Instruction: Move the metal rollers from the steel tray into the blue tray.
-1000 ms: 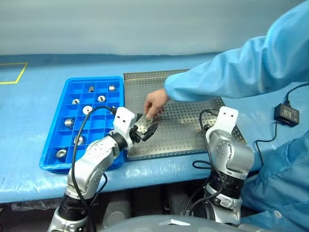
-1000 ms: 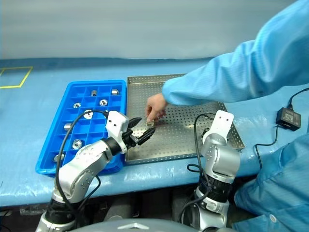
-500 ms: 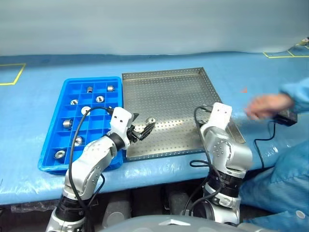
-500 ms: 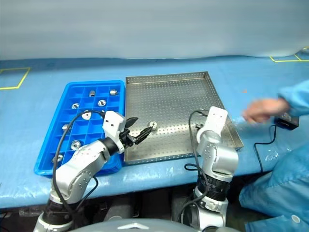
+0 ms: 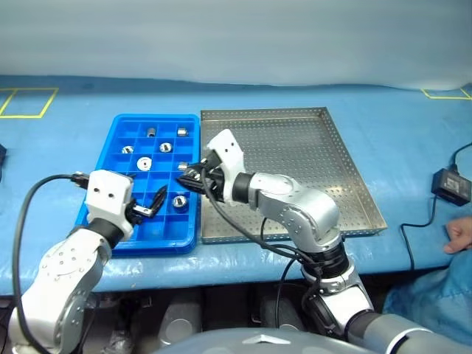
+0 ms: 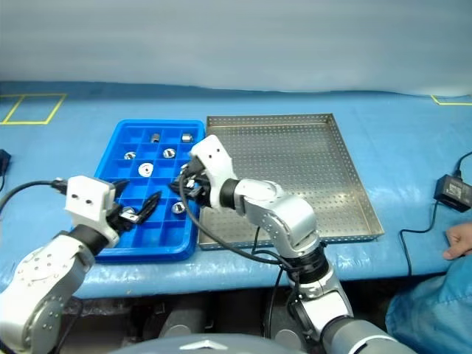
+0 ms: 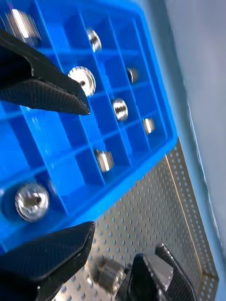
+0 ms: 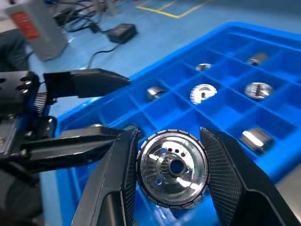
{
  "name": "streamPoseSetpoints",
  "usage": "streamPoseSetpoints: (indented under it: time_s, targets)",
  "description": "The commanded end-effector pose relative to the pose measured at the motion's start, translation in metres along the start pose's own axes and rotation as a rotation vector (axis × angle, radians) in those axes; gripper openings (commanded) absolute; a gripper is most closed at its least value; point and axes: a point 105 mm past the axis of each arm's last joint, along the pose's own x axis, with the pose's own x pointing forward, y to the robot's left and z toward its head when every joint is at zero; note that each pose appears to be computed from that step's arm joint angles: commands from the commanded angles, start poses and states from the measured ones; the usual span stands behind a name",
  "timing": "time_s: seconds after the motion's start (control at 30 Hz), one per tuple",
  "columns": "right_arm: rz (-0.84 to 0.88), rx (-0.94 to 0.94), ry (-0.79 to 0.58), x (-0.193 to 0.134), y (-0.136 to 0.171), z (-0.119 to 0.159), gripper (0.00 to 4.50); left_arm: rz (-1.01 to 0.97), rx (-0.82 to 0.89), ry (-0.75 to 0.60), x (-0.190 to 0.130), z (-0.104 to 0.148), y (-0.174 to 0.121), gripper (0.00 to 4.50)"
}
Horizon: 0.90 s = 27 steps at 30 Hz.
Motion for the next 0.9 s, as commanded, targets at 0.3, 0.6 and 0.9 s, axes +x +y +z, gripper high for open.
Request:
streamPoseSetpoints:
  time_s: [0.3, 0.6, 0.9]
  targets:
    - [0.183, -0.073, 0.012, 0.043, 0.037, -0.016, 1.7, 0.222, 0.036, 0.079, -0.038, -0.009, 0.036, 3.93]
    - [0.159, -0.078, 0.056, 0.043, 0.032, -0.03, 3.6, 0.19, 0.032, 0.073, -0.033, -0.008, 0.03, 3.93]
    - [-0.287, -0.095, -0.1, 0.003, -0.04, 0.003, 3.86, -0.047, -0.088, -0.053, 0.005, 0.009, -0.012, 3.93]
